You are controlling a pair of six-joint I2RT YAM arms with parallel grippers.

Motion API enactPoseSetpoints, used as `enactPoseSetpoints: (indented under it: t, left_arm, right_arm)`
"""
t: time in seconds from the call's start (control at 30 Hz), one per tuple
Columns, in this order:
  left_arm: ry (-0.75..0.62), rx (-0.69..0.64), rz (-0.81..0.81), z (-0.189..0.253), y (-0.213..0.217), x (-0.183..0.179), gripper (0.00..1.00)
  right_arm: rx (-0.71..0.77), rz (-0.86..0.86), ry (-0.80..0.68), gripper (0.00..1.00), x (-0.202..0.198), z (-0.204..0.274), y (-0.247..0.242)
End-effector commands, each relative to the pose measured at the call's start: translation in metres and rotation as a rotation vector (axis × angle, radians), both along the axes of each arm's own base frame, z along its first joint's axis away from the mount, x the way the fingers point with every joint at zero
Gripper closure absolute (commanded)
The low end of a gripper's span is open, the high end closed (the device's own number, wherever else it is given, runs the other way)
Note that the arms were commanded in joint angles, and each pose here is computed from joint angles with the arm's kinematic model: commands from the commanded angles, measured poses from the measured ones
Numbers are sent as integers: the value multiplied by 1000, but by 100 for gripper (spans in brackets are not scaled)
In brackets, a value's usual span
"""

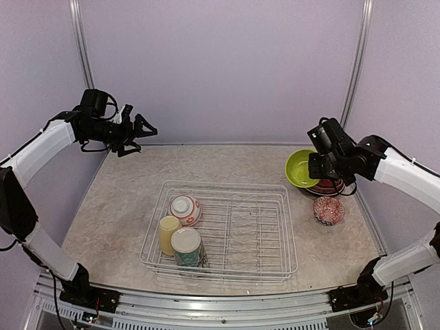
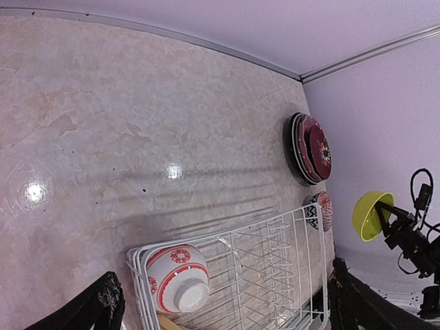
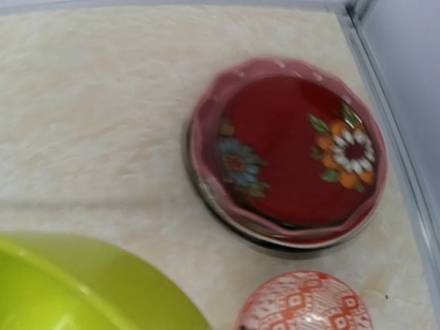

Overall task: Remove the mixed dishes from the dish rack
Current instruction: Place the bowl in the bowl.

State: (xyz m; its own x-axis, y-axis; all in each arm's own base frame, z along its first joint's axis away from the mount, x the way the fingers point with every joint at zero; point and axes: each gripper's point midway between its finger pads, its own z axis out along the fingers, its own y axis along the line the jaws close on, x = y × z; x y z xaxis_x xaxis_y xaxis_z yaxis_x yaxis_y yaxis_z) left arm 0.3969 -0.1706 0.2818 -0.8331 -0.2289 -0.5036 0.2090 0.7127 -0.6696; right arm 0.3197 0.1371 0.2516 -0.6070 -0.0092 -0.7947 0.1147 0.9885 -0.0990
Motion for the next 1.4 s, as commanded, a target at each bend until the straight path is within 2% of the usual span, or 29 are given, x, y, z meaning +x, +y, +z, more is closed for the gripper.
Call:
enactPoseSetpoints:
  t: [0.0,0.23,0.37,0.67,1.37]
  left_arm:
    - [-12,-4,-14,7,-5,1,1]
    - [-3,-8,-19,5,-6,1,1]
    - [-2,-13,-24,6,-7,1,1]
    - [-9,-16,-27,8,-7,-1,1]
    - [-13,-31,-38,12,-9,-2,1]
  right_arm:
    - [233,35,-75,100,13,6,-23]
    - [459,-126,10,100,13,-51,-100]
    - [566,-181,55,100,4,-83,-122]
    - [507,-238,116,100,5,-120,-146]
    - [451,-225,273,100,-9,-176,-147]
